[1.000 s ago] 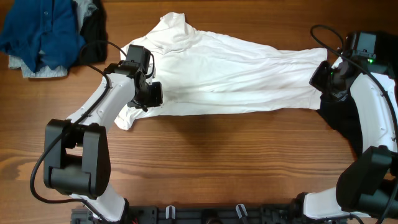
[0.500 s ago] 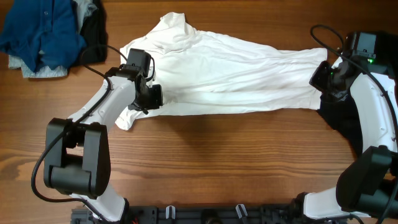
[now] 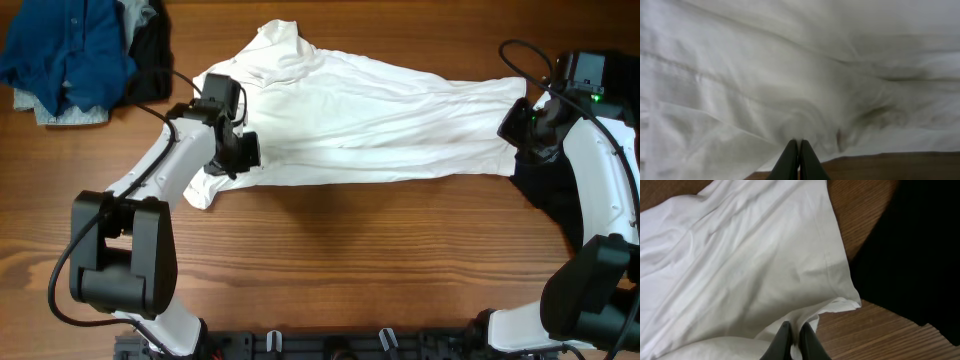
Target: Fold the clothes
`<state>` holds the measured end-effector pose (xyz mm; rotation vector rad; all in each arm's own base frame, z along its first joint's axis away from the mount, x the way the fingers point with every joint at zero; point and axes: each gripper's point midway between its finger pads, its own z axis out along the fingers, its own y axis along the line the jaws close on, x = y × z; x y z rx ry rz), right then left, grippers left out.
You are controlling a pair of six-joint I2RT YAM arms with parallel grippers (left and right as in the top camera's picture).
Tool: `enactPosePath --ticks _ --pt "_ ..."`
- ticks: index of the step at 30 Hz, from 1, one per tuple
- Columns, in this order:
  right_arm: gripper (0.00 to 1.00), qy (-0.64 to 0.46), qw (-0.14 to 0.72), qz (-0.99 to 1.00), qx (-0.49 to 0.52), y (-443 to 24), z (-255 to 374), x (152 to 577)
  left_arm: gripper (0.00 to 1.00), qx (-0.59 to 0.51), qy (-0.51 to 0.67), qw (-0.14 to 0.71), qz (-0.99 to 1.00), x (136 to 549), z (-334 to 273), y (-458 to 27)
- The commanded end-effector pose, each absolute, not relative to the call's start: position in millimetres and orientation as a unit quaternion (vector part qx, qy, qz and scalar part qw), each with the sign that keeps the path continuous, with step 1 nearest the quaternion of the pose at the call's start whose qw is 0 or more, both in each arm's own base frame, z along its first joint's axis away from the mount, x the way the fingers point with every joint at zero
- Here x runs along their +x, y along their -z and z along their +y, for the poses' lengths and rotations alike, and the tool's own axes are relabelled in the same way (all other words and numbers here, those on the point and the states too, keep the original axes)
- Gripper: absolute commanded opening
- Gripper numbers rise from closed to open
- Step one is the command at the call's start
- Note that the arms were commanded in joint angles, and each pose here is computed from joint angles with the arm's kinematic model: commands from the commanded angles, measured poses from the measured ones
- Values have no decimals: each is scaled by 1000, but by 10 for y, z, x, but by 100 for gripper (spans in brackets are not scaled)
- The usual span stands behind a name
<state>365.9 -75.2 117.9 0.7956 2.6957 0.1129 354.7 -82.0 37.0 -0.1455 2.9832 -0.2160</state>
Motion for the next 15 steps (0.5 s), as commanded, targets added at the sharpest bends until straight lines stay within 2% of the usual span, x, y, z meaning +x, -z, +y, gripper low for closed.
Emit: enactPosePath --ticks 1,6,15 --pt "4 -48 163 947 274 -1169 -738 3691 4 -59 96 148 983 3881 -857 -916" --pt "4 -62 180 944 270 -1202 -710 3781 4 -69 110 196 972 4075 -889 -1266" --pt "4 -66 246 931 260 -1331 -780 4085 4 -70 105 264 956 4387 -869 -1407"
